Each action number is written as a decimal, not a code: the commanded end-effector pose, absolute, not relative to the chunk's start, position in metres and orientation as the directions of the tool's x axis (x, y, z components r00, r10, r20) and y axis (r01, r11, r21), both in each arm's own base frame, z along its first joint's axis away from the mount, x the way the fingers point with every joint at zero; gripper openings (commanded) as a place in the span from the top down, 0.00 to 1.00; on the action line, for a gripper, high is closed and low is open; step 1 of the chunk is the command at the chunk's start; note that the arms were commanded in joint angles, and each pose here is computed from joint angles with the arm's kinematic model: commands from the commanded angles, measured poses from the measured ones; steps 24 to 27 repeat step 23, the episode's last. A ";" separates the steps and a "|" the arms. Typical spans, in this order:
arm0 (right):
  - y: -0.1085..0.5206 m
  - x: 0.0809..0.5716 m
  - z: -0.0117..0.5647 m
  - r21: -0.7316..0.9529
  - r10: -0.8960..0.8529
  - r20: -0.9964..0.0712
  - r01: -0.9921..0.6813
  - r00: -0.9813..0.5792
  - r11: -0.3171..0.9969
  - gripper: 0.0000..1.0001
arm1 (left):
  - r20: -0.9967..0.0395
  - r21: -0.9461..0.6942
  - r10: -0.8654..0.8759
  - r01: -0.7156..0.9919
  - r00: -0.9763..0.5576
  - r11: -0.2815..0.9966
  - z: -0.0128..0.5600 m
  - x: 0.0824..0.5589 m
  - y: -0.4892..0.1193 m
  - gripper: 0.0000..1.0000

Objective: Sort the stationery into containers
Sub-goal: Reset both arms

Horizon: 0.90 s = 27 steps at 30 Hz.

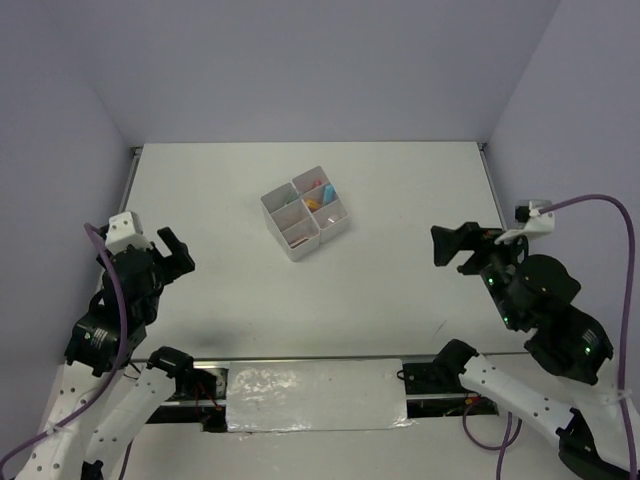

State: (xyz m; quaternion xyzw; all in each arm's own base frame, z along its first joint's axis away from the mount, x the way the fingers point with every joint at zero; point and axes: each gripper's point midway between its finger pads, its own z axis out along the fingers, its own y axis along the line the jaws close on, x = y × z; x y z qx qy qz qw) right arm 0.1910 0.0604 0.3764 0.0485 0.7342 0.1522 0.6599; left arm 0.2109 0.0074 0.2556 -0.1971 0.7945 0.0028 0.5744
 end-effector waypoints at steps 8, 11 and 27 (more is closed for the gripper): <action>-0.010 0.131 0.326 0.207 0.198 -0.961 -0.026 -0.193 0.978 0.00 | -0.952 -0.246 -0.289 -0.310 -0.100 0.918 0.287 0.191 0.026 0.01; -0.010 0.124 0.328 0.239 0.226 -0.961 -0.066 -0.162 0.969 0.00 | -0.948 -0.280 -0.313 -0.324 -0.053 0.904 0.292 0.182 0.032 0.01; -0.005 0.127 0.333 0.235 0.219 -0.961 -0.080 -0.166 0.969 0.00 | -0.947 -0.281 -0.314 -0.301 -0.068 0.911 0.289 0.183 0.027 0.01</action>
